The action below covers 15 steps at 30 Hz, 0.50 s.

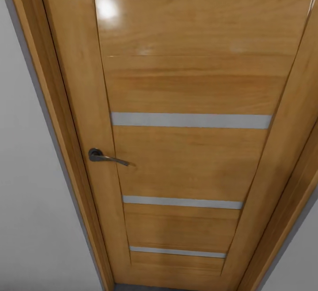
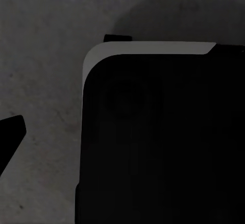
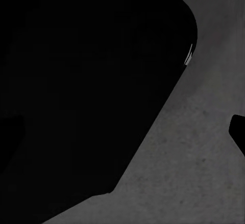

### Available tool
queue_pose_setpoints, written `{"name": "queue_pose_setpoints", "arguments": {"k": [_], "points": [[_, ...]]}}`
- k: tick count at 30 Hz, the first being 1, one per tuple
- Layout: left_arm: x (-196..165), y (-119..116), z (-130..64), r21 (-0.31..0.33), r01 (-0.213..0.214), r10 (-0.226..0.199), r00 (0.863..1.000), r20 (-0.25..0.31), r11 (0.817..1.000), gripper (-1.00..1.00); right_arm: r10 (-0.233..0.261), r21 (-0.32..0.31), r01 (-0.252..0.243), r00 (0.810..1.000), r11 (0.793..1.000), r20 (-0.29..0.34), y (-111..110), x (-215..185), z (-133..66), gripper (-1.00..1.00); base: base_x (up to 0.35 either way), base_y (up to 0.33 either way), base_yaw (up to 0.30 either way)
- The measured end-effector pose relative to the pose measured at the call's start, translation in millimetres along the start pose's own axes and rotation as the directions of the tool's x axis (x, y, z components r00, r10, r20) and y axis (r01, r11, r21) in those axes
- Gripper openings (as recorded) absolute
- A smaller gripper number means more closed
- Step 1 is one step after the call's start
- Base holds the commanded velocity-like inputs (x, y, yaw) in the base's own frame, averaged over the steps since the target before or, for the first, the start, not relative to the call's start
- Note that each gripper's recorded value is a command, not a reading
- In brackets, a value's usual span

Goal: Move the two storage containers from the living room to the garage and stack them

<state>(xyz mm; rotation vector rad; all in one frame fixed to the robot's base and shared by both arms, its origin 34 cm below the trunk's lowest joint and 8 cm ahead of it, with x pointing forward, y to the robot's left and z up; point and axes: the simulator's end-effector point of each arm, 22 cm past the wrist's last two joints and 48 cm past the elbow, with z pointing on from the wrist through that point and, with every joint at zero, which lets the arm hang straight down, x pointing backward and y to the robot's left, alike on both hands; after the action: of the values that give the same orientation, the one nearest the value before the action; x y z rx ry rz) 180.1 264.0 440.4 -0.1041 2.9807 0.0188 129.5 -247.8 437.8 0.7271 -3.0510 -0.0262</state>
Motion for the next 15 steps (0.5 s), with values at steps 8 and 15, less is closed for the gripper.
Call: {"name": "queue_pose_setpoints", "arguments": {"k": [8, 15], "points": [[0.0, 0.0, 0.0, 0.0, 0.0, 0.0, 1.0, 0.0, 1.0, 1.0, 0.0, 0.0, 0.0, 1.0, 1.0, 0.0, 0.0, 0.1, 0.0, 1.0, 0.0, 0.0, 0.0], [0.0, 0.0, 0.0, 0.0, 0.0, 0.0, 1.0, 0.0, 1.0, 1.0, 0.0, 0.0, 0.0, 1.0, 1.0, -0.001, 0.0, 0.3, 0.0, 1.0, 0.0, 0.0, 0.0]]}}
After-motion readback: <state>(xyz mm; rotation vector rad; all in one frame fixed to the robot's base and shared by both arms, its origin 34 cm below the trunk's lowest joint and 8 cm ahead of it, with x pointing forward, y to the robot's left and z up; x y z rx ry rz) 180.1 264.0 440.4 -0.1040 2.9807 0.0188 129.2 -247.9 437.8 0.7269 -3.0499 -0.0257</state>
